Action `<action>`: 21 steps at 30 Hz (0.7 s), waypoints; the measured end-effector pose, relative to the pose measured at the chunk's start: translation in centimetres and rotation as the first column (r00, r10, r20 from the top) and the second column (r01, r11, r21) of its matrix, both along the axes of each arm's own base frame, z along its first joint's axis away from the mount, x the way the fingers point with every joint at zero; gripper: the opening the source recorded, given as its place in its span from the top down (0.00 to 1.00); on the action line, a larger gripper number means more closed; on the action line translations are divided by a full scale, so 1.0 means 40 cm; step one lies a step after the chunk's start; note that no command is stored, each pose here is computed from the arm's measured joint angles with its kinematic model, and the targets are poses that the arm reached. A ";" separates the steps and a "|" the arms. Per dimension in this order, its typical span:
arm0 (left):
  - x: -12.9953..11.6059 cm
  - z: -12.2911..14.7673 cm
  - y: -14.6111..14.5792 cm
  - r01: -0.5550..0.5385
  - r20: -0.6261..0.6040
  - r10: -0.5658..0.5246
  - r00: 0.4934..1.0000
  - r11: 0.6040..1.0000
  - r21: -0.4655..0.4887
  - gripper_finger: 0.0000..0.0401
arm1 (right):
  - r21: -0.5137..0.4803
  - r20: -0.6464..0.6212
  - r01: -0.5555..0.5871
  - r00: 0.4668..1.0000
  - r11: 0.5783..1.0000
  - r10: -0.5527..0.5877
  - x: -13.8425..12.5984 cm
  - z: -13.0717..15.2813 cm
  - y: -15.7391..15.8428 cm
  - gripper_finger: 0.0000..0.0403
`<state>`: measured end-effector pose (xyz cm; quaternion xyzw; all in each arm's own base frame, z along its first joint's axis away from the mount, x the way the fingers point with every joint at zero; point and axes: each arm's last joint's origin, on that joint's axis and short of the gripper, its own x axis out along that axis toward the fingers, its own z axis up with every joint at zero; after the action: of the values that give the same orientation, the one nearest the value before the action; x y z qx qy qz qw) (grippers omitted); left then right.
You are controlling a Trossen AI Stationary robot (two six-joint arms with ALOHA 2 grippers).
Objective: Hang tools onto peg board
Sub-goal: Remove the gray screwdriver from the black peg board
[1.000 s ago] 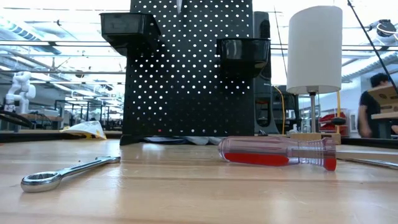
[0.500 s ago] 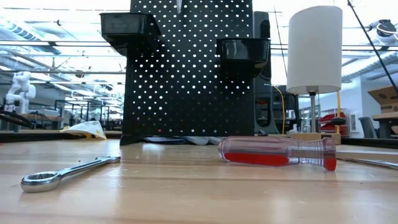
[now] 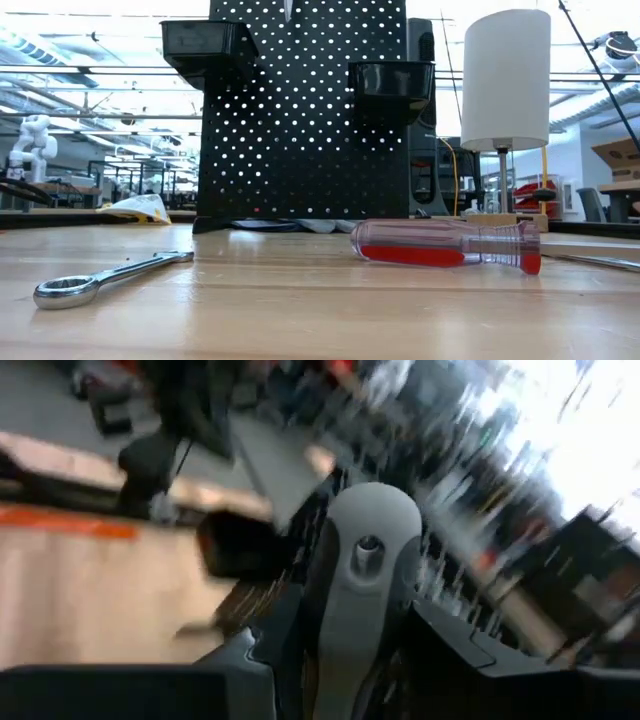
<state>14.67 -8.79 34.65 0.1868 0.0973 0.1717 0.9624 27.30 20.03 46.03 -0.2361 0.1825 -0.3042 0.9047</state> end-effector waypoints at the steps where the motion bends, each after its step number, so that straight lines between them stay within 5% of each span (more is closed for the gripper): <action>1: 0.000 0.000 0.000 0.000 0.000 0.000 1.000 1.000 0.000 0.98 | 0.045 -0.016 0.012 1.000 0.999 -0.012 -0.015 -0.013 -0.012 0.69; 3: 0.000 0.000 0.000 0.000 0.000 0.000 1.000 1.000 0.000 0.98 | 0.171 0.001 0.039 0.999 0.985 -0.040 -0.018 -0.033 -0.022 0.69; 7: 0.001 0.000 0.001 -0.004 -0.001 0.004 1.000 1.000 0.001 0.98 | 0.241 -0.102 -0.014 0.994 0.970 0.040 0.005 -0.071 -0.017 0.69; 13: 0.008 -0.003 0.009 -0.030 0.001 0.030 1.000 0.999 -0.011 0.98 | 0.367 -0.236 0.115 0.971 0.923 -0.027 0.022 -0.151 -0.048 0.69; 21: 0.018 -0.009 0.013 -0.053 -0.013 0.052 0.999 0.999 -0.006 0.98 | 0.586 -0.346 0.169 0.937 0.792 0.056 0.099 -0.265 -0.060 0.69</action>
<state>15.39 -8.28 34.29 0.1824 0.1087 0.1955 0.9574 31.26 17.61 35.44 0.0227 0.4332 -0.2105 0.8761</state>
